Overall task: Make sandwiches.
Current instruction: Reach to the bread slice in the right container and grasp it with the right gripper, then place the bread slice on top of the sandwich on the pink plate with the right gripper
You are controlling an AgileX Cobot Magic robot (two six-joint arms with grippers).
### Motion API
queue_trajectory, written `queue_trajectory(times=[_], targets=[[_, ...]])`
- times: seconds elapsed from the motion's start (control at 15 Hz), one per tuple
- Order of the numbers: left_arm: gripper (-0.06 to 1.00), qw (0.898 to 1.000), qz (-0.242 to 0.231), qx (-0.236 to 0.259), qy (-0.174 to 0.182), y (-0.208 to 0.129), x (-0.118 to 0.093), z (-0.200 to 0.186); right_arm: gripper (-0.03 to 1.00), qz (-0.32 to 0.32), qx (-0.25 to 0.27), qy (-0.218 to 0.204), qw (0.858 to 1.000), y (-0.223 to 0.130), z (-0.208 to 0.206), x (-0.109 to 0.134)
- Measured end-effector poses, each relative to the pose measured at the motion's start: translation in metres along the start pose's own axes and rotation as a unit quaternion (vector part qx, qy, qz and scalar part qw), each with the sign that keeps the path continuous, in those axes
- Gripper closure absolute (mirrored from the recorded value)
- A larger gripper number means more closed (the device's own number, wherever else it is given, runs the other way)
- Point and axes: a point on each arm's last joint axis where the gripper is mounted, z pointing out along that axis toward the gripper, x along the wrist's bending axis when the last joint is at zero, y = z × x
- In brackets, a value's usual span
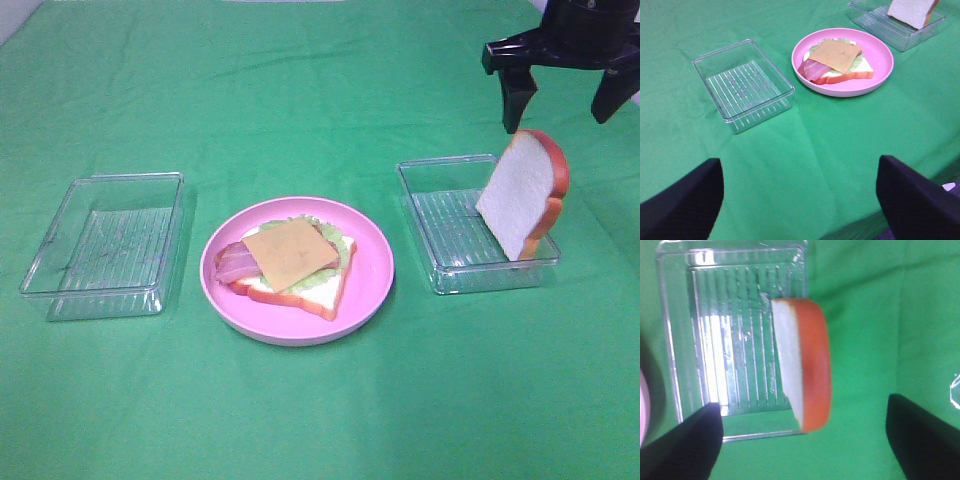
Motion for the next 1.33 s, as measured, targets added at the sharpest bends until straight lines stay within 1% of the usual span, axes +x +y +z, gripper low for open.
queue_trajectory(times=[0.07, 0.2, 0.27, 0.33, 0.4, 0.47, 0.6, 0.67, 0.73, 0.8, 0.87, 0.93, 1.0, 1.2, 1.33], targets=[[0.16, 1.0, 0.0, 0.0, 0.0, 0.0, 0.0, 0.0, 0.14, 0.012, 0.01, 0.019, 1.0, 0.0, 0.002, -0.012], [0.16, 1.0, 0.0, 0.0, 0.0, 0.0, 0.0, 0.0, 0.14, 0.002, 0.016, 0.068, 0.998, 0.0, 0.004, -0.013], [0.16, 1.0, 0.0, 0.0, 0.0, 0.0, 0.0, 0.0, 0.14, -0.004, 0.018, 0.082, 0.996, 0.001, 0.006, -0.01], [0.16, 1.0, 0.0, 0.0, 0.0, 0.0, 0.0, 0.0, 0.14, -0.004, 0.018, 0.082, 0.996, 0.001, 0.006, -0.01], [0.16, 1.0, 0.0, 0.0, 0.0, 0.0, 0.0, 0.0, 0.14, -0.007, 0.03, 0.087, 0.996, 0.002, 0.016, -0.008], [0.16, 1.0, 0.0, 0.0, 0.0, 0.0, 0.0, 0.0, 0.14, -0.009, 0.052, 0.083, 0.995, 0.005, 0.034, -0.006], [0.16, 1.0, 0.0, 0.0, 0.0, 0.0, 0.0, 0.0, 0.16, -0.011, 0.077, 0.076, 0.994, 0.007, 0.055, -0.003], [0.16, 1.0, 0.0, 0.0, 0.0, 0.0, 0.0, 0.0, 0.19, -0.012, 0.081, 0.076, 0.994, 0.007, 0.059, -0.003], [0.16, 1.0, 0.0, 0.0, 0.0, 0.0, 0.0, 0.0, 0.28, -0.012, 0.082, 0.076, 0.994, 0.007, 0.059, -0.003], [0.16, 1.0, 0.0, 0.0, 0.0, 0.0, 0.0, 0.0, 0.28, -0.012, 0.082, 0.076, 0.994, 0.007, 0.059, -0.003], [0.16, 1.0, 0.0, 0.0, 0.0, 0.0, 0.0, 0.0, 0.41, -0.012, 0.082, 0.076, 0.994, 0.007, 0.059, -0.003], [0.16, 1.0, 0.0, 0.0, 0.0, 0.0, 0.0, 0.0, 0.73, -0.012, 0.083, 0.074, 0.994, 0.007, 0.059, -0.003], [0.16, 1.0, 0.0, 0.0, 0.0, 0.0, 0.0, 0.0, 0.77, -0.013, 0.084, 0.072, 0.994, 0.007, 0.06, -0.003], [0.16, 1.0, 0.0, 0.0, 0.0, 0.0, 0.0, 0.0, 0.77, -0.01, 0.07, 0.073, 0.995, 0.006, 0.048, -0.005], [0.16, 1.0, 0.0, 0.0, 0.0, 0.0, 0.0, 0.0, 0.77, 0.0, 0.038, 0.101, 0.994, 0.002, 0.018, -0.005]])
